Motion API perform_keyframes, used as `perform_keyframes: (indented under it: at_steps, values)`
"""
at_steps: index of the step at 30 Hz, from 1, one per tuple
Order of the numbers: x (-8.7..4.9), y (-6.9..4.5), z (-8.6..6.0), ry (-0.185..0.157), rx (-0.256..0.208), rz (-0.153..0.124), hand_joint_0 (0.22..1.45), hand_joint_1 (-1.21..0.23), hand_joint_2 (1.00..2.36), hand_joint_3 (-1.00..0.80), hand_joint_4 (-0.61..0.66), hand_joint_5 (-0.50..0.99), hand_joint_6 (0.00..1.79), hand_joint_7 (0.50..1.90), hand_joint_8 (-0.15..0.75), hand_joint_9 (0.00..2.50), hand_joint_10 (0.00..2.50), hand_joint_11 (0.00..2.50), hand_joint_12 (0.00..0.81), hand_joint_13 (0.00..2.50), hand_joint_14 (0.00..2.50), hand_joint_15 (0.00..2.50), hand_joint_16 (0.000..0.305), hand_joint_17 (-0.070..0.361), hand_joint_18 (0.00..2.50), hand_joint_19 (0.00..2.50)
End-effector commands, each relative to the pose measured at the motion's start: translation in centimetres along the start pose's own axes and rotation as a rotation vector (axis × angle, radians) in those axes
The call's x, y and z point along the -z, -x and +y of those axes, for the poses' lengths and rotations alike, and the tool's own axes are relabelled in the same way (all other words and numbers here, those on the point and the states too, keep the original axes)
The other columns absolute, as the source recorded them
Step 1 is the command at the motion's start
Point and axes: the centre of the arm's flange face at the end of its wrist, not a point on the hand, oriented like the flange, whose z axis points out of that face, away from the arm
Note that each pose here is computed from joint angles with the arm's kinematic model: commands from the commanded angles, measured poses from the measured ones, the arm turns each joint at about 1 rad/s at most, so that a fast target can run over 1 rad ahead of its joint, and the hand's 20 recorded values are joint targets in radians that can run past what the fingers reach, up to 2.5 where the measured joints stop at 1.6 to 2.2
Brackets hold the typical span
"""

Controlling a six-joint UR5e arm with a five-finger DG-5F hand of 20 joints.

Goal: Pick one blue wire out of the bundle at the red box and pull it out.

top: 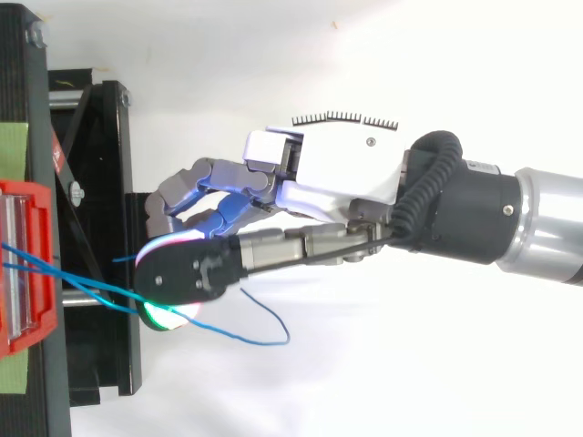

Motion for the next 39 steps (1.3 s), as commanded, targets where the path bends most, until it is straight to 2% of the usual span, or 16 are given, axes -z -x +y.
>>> perform_keyframes:
  at_steps: [1,7,8,9,10,12,18,23,31,39]
  values:
    - [0.0,0.0,0.0,0.0,0.0,0.0,0.5,-0.29,1.0,-0.42,0.1,-0.14,0.84,1.11,0.321,0.91,0.01,0.54,0.447,0.54,0.01,0.32,0.063,0.143,0.43,0.46]
    - [0.19,0.09,-0.18,-0.019,0.004,-0.002,0.46,-0.32,1.0,-0.5,0.14,-0.14,0.83,1.09,0.349,0.92,0.02,0.53,0.469,0.56,0.01,0.31,0.068,0.152,0.47,0.44]
    - [0.2,0.1,-0.23,-0.019,0.004,-0.002,0.46,-0.36,1.0,-0.5,0.14,-0.14,0.83,1.09,0.352,0.92,0.02,0.53,0.469,0.56,0.01,0.31,0.068,0.153,0.48,0.44]
    - [0.17,0.08,-0.16,-0.017,0.003,-0.001,0.46,-0.52,1.0,-0.5,0.16,-0.14,0.83,1.09,0.349,0.92,0.01,0.54,0.464,0.57,0.01,0.31,0.067,0.151,0.49,0.42]
    - [0.19,0.09,-0.18,-0.019,0.004,-0.002,0.47,-0.56,1.0,-0.5,0.16,-0.14,0.83,1.1,0.344,0.91,0.01,0.55,0.463,0.57,0.01,0.31,0.067,0.15,0.49,0.42]
    - [0.19,0.09,-0.18,-0.019,0.004,-0.002,0.53,-0.71,1.0,-0.49,0.16,-0.15,0.85,1.14,0.322,0.86,0.02,0.56,0.437,0.55,0.01,0.31,0.062,0.139,0.47,0.4]
    - [0.19,0.09,-0.18,-0.019,0.004,-0.002,0.62,-0.83,1.01,-0.38,0.12,-0.19,0.88,1.08,0.3,0.76,0.02,0.57,0.421,0.52,0.01,0.27,0.059,0.133,0.47,0.35]
    - [0.22,0.1,-0.25,-0.02,0.003,-0.002,0.63,-0.83,1.01,-0.35,0.09,-0.2,0.89,1.08,0.297,0.75,0.02,0.57,0.42,0.51,0.01,0.27,0.059,0.133,0.48,0.35]
    - [0.22,0.1,-0.25,-0.02,0.003,-0.002,0.56,-0.69,1.02,-0.22,0.08,-0.18,0.88,1.12,0.287,0.79,0.02,0.56,0.422,0.51,0.01,0.29,0.06,0.134,0.47,0.4]
    - [0.28,0.13,-0.3,-0.026,-0.004,-0.002,0.56,-0.55,1.0,-0.13,0.08,-0.16,0.89,1.08,0.335,0.9,0.01,0.54,0.489,0.57,0.01,0.3,0.074,0.167,0.54,0.4]
